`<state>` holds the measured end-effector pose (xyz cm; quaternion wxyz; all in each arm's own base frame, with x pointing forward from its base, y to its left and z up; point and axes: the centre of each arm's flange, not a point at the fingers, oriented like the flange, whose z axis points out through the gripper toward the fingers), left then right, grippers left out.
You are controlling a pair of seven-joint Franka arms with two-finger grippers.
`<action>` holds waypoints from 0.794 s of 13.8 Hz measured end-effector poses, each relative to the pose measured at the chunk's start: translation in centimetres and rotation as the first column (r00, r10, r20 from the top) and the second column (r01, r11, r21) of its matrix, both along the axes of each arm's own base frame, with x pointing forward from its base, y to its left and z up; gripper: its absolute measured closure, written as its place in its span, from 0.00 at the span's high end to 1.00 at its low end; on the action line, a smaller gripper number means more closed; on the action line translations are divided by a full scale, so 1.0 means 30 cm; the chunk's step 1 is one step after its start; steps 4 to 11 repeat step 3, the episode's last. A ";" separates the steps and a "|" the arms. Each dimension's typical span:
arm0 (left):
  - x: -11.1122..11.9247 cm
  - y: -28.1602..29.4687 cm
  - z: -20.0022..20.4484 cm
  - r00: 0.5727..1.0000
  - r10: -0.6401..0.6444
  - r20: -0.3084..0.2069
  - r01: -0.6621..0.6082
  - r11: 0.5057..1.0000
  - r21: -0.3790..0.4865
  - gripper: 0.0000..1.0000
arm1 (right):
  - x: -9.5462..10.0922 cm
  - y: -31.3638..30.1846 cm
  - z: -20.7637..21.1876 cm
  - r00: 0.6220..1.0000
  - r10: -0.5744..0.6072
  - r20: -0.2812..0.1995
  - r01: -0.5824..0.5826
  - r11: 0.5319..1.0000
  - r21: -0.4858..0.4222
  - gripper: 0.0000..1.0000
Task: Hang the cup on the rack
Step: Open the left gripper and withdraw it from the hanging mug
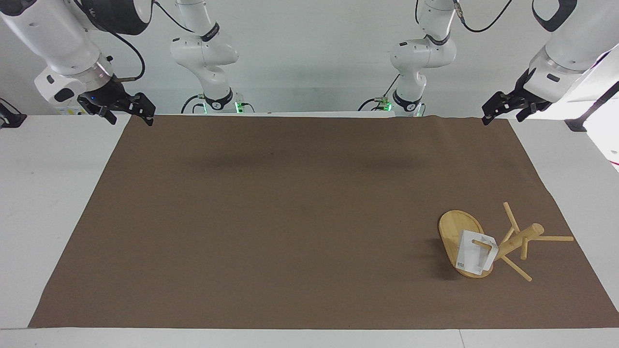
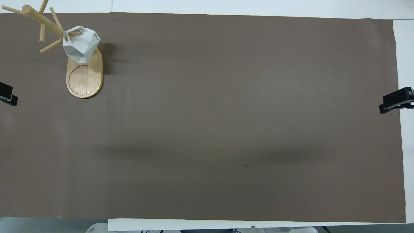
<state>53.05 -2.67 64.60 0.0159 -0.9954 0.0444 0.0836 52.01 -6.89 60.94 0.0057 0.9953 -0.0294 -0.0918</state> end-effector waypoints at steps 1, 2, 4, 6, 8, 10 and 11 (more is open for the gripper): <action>0.012 -0.001 -0.005 1.000 -0.017 -0.008 0.017 1.000 -0.002 1.00 | 0.000 0.000 0.000 1.000 0.000 0.000 0.000 1.000 0.000 1.00; 0.023 -0.004 -0.016 0.999 -0.027 -0.016 0.027 1.000 -0.004 1.00 | 0.000 0.000 -0.001 1.000 0.000 0.000 0.000 1.000 0.000 1.00; 0.031 -0.007 -0.024 0.999 -0.033 -0.022 0.032 0.999 -0.006 1.00 | 0.000 0.000 -0.001 1.000 0.000 -0.001 0.000 1.000 0.000 1.00; 0.031 -0.007 -0.024 0.999 -0.033 -0.022 0.032 0.999 -0.006 1.00 | 0.000 0.000 -0.001 1.000 0.000 -0.001 0.000 1.000 0.000 1.00; 0.031 -0.007 -0.024 0.999 -0.033 -0.022 0.032 0.999 -0.006 1.00 | 0.000 0.000 -0.001 1.000 0.000 -0.001 0.000 1.000 0.000 1.00; 0.031 -0.007 -0.024 0.999 -0.033 -0.022 0.032 0.999 -0.006 1.00 | 0.000 0.000 -0.001 1.000 0.000 -0.001 0.000 1.000 0.000 1.00; 0.031 -0.007 -0.024 0.999 -0.033 -0.022 0.032 0.999 -0.006 1.00 | 0.000 0.000 -0.001 1.000 0.000 -0.001 0.000 1.000 0.000 1.00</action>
